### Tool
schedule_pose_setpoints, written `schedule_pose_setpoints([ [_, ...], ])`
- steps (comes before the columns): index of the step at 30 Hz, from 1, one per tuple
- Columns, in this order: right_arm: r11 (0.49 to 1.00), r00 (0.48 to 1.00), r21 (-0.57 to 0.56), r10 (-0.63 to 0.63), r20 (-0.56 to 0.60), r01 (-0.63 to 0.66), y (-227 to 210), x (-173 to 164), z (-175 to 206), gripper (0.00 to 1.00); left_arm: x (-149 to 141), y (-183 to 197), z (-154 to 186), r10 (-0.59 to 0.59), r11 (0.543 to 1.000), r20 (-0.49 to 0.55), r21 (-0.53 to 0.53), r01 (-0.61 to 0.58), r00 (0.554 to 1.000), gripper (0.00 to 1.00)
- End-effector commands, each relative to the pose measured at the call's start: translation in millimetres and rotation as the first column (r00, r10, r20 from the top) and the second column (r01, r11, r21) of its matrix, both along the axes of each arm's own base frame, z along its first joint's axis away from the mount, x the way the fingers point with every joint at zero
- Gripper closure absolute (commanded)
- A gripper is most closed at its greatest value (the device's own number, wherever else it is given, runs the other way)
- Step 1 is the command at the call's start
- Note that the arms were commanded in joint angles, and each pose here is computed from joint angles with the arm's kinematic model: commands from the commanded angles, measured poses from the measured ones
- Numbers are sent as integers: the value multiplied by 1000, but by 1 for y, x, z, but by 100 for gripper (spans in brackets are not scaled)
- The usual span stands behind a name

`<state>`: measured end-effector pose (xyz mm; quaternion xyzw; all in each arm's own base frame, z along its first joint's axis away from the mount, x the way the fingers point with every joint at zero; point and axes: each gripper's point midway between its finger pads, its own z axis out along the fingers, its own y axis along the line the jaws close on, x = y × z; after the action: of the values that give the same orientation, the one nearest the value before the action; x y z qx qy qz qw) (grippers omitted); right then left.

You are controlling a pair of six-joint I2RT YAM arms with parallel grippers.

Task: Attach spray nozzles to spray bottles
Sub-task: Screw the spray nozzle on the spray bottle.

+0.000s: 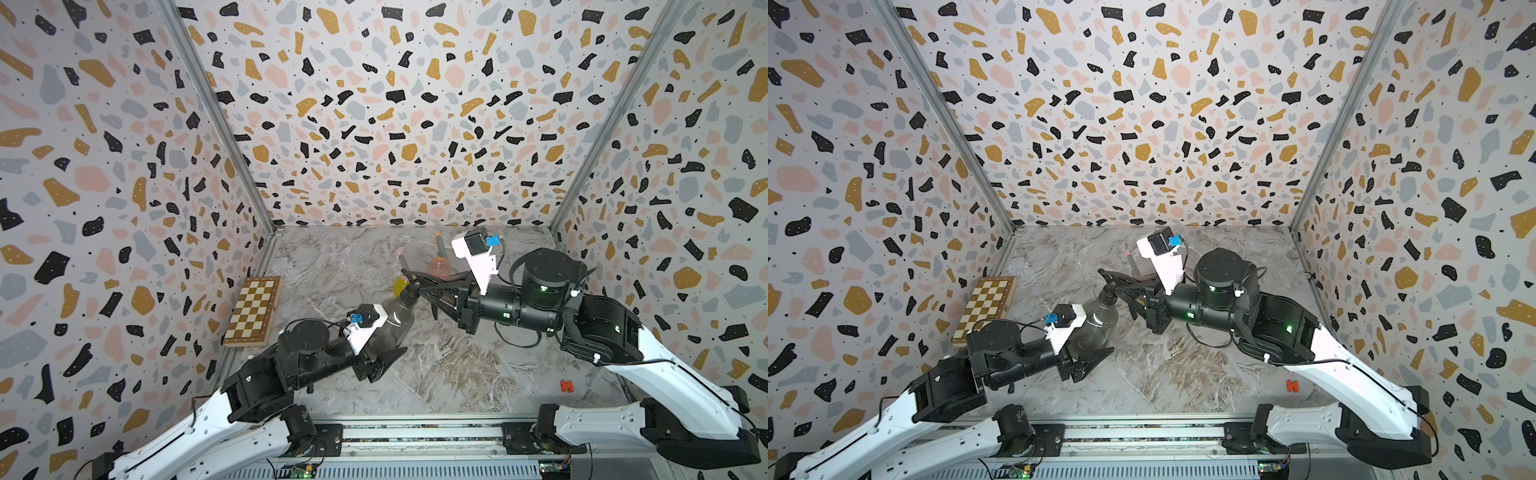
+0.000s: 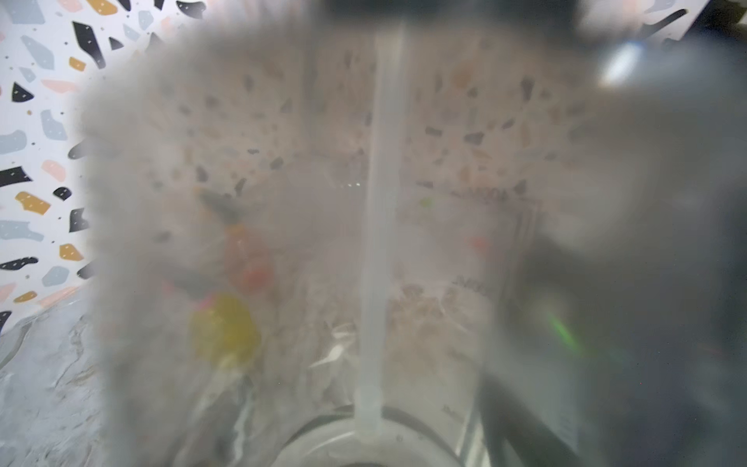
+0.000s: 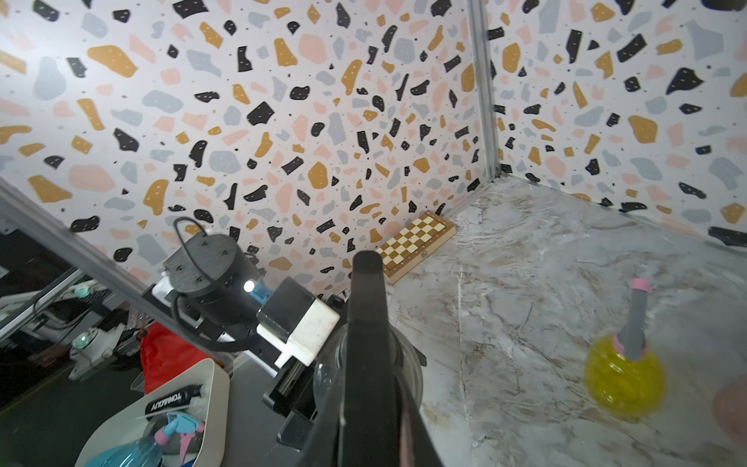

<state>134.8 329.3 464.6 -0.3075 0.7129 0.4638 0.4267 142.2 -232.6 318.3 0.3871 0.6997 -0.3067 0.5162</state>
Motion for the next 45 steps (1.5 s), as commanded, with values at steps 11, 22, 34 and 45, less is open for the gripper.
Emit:
schedule_pose_setpoints([
  [11, 984, 940, -175, -55, -335, -5, 41, -20, -87, 100, 32, -15, 34, 189, 971, 136, -171, -165, 973, 100],
  [22, 985, 948, -151, -123, -293, 81, 35, -7, -65, 85, 30, -17, 25, 192, 971, 101, -162, -174, 976, 100],
  [34, 988, 976, -111, -125, -176, 107, 26, -4, -26, 64, 26, -15, 22, 173, 976, 80, -150, -160, 982, 100],
  [45, 996, 992, -70, -60, -110, 52, 18, -21, 3, 40, 28, -14, 30, 189, 968, 89, -186, -170, 978, 100],
])
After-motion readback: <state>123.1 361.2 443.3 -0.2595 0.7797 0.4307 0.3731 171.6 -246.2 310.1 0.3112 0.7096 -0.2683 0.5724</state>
